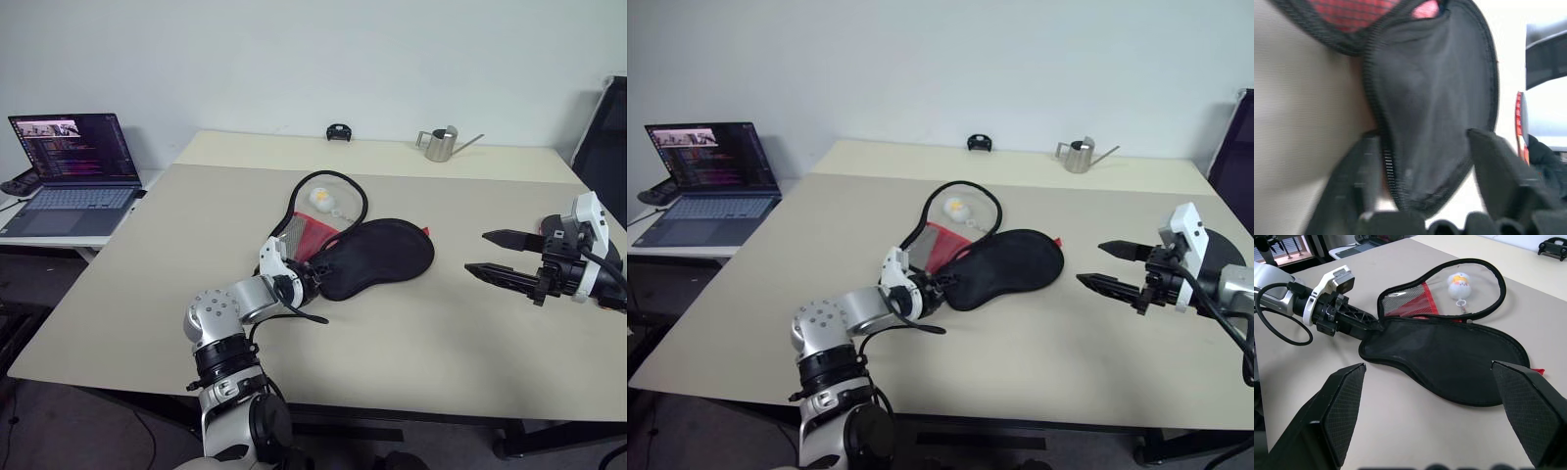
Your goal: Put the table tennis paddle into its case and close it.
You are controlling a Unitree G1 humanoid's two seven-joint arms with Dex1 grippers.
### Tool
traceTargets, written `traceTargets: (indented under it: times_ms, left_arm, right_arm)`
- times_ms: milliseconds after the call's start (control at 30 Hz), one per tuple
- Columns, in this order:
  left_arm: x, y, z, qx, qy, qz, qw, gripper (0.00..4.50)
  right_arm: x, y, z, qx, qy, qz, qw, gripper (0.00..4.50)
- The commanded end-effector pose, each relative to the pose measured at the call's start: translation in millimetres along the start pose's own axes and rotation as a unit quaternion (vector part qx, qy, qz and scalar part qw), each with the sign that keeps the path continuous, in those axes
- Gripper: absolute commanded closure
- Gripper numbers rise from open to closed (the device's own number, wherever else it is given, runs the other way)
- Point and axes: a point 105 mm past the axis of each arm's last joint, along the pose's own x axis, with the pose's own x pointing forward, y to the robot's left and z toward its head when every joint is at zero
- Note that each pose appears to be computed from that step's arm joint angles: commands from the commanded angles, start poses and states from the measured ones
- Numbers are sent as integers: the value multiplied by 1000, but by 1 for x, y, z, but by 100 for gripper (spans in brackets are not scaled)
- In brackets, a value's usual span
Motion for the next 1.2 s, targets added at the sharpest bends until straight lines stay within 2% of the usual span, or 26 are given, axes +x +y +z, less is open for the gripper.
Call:
traceTargets:
  times_ms: [33,67,200,300,533,733,833,967,1067,1200]
  left_arm:
    - [18,-55,-34,7,54,-101,993,21]
    - [15,-57,-36,28,61,-108,992,7]
    - [0,-53,-42,139,85,-122,979,7]
    - [-13,-38,-42,306,73,-108,943,7]
    - [-39,-45,-39,363,64,-191,910,7]
    - [-78,-64,-7,477,17,-276,834,7]
    - [-96,-64,24,535,-12,-273,799,7]
    - [-108,-54,62,599,-44,-226,767,7]
    - [-116,-48,73,628,-44,-213,748,7]
    - [-122,-40,83,641,-41,-198,740,7]
  right_arm:
    - [-3,5,15,-26,-16,1,1000,0]
    - [-3,5,15,-26,-16,1,1000,0]
    - [-4,4,15,-22,-19,-3,1000,0]
    - [-3,5,17,-16,-25,-8,1000,0]
    - [1,14,8,20,-15,-9,1000,0]
    - [10,19,2,59,-10,-14,998,0]
    - [14,25,1,76,-10,-5,997,0]
    - [25,32,-8,101,-3,-2,995,0]
    - [35,35,-12,118,-3,-3,993,0]
    - [54,32,-19,137,2,-26,990,0]
